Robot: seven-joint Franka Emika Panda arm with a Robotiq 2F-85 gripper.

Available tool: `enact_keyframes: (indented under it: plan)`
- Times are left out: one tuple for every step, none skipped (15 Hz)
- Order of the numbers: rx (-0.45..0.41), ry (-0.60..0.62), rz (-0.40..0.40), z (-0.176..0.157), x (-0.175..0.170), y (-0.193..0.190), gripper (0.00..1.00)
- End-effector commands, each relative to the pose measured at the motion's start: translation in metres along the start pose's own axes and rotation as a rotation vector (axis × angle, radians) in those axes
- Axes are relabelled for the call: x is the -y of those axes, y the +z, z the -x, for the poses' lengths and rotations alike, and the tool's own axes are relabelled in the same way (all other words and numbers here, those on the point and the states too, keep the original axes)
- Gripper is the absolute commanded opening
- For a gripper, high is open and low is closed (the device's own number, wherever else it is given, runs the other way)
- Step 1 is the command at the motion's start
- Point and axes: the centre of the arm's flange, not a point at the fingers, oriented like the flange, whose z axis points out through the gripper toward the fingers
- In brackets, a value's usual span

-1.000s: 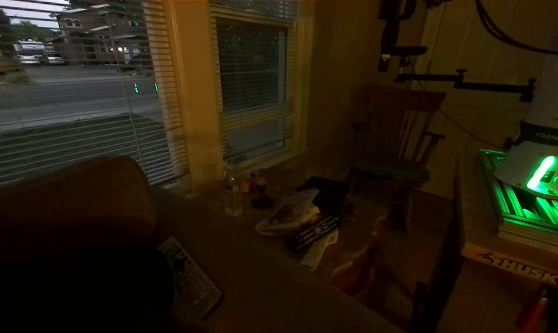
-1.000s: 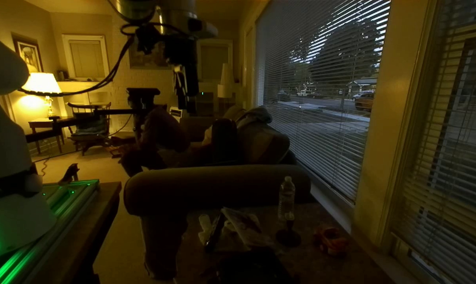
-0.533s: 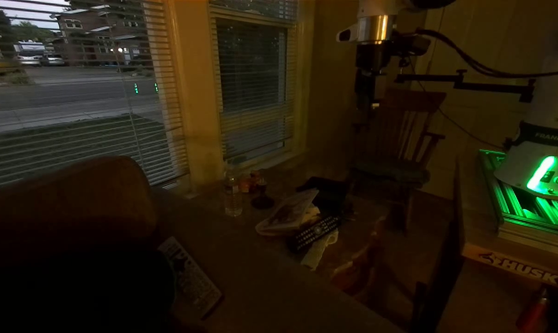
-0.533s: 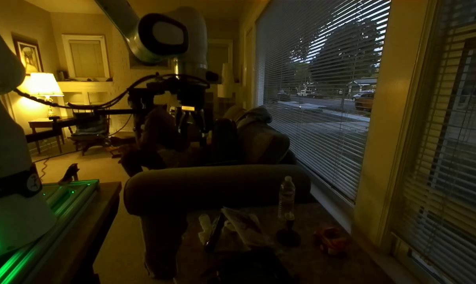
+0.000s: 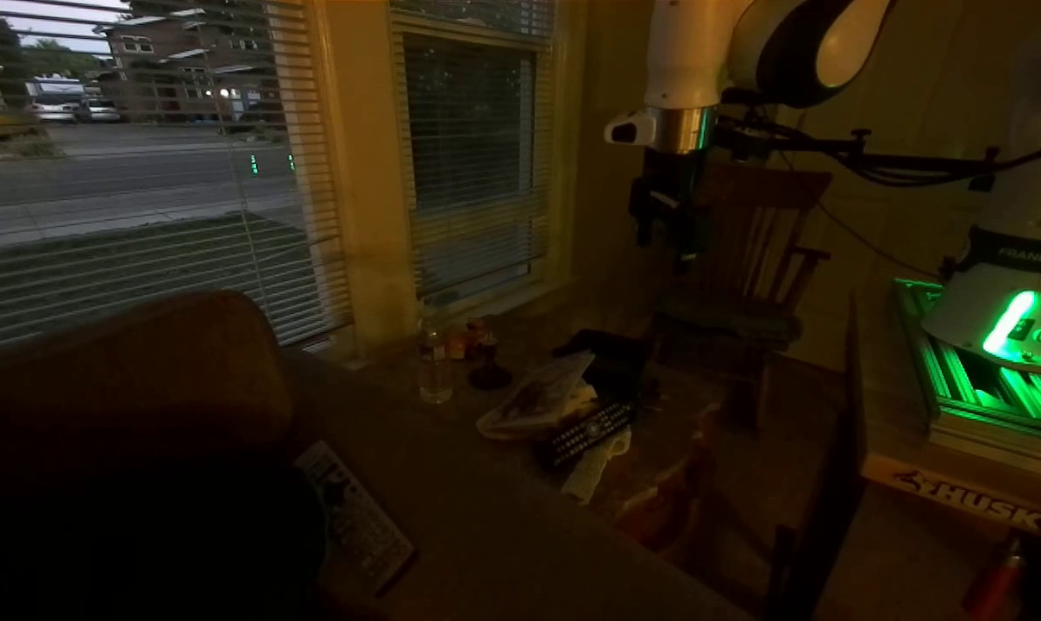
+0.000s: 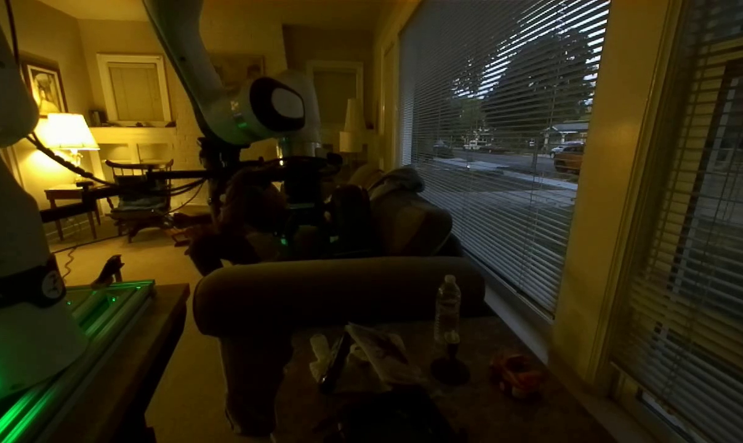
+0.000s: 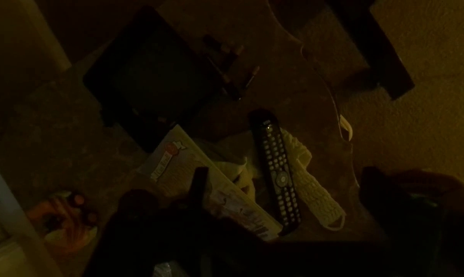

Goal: Remove the black remote from the table and put it on the armrest of the couch

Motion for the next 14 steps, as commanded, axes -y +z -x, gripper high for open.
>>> enact_keyframes:
  plan:
    - [-0.014, -0.041, -0.007, -0.022, 0.016, 0.029, 1.00]
    - [-0.022, -0.046, -0.019, -0.024, 0.022, 0.036, 1.00]
    - [-0.035, -0.046, -0.029, -0.027, 0.027, 0.042, 1.00]
    - [-0.056, -0.045, -0.024, -0.029, 0.031, 0.047, 1.00]
    - [-0.030, -0.047, -0.039, -0.016, 0.023, 0.029, 1.00]
    - [-0.030, -0.048, -0.045, -0.016, 0.026, 0.033, 1.00]
    - [-0.028, -0.048, -0.047, -0.016, 0.026, 0.034, 1.00]
    - [-0.029, -0.046, -0.046, -0.016, 0.025, 0.034, 1.00]
    - [-0.030, -0.044, -0.044, -0.016, 0.024, 0.033, 1.00]
    - [-0.030, -0.043, -0.044, -0.015, 0.023, 0.033, 1.00]
    - [-0.030, -0.043, -0.044, -0.015, 0.023, 0.033, 1.00]
    - [-0.016, -0.050, -0.027, -0.017, 0.023, 0.048, 1.00]
    - [-0.019, -0.053, -0.020, -0.017, 0.024, 0.058, 1.00]
    - [-0.024, -0.059, -0.020, -0.018, 0.026, 0.069, 1.00]
